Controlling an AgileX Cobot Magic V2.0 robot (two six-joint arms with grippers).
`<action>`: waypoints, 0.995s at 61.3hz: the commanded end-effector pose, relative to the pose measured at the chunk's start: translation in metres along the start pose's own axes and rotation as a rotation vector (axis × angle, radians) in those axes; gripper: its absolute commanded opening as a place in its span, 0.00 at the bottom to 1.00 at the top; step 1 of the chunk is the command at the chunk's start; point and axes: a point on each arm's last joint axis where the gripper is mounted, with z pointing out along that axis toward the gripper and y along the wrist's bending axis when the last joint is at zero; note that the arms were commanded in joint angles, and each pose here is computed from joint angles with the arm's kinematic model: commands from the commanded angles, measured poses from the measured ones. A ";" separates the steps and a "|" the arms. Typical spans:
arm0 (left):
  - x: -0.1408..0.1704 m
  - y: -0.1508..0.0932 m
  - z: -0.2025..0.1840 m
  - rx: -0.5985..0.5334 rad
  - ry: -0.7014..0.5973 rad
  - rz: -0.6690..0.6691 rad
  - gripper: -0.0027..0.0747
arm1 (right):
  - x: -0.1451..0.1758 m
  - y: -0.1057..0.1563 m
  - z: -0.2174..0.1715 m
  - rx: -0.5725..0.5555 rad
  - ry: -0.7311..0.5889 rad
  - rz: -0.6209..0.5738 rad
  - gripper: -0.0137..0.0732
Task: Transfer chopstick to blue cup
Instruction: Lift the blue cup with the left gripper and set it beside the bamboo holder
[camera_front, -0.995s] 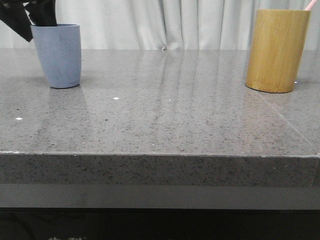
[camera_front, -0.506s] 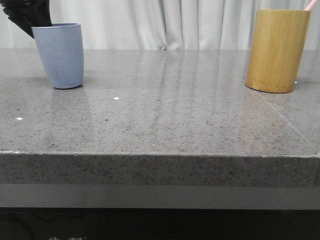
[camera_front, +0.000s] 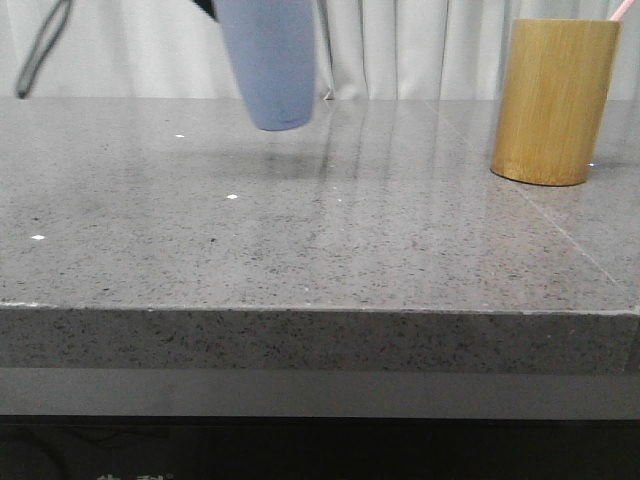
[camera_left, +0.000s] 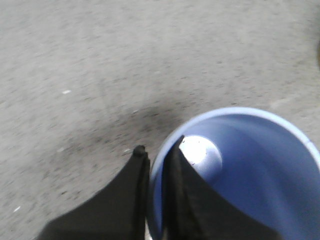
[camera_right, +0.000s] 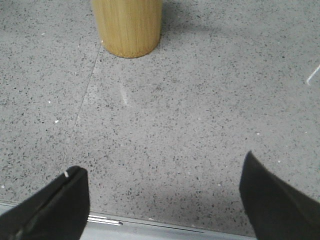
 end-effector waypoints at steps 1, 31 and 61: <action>-0.020 -0.021 -0.027 0.022 -0.123 0.043 0.01 | -0.014 0.000 -0.006 0.001 -0.086 0.001 0.87; -0.034 -0.059 0.013 0.074 -0.123 0.109 0.01 | -0.014 0.001 -0.006 -0.005 -0.086 0.007 0.87; -0.031 -0.058 0.013 0.062 -0.092 0.115 0.38 | -0.014 0.001 -0.006 -0.006 -0.087 0.008 0.87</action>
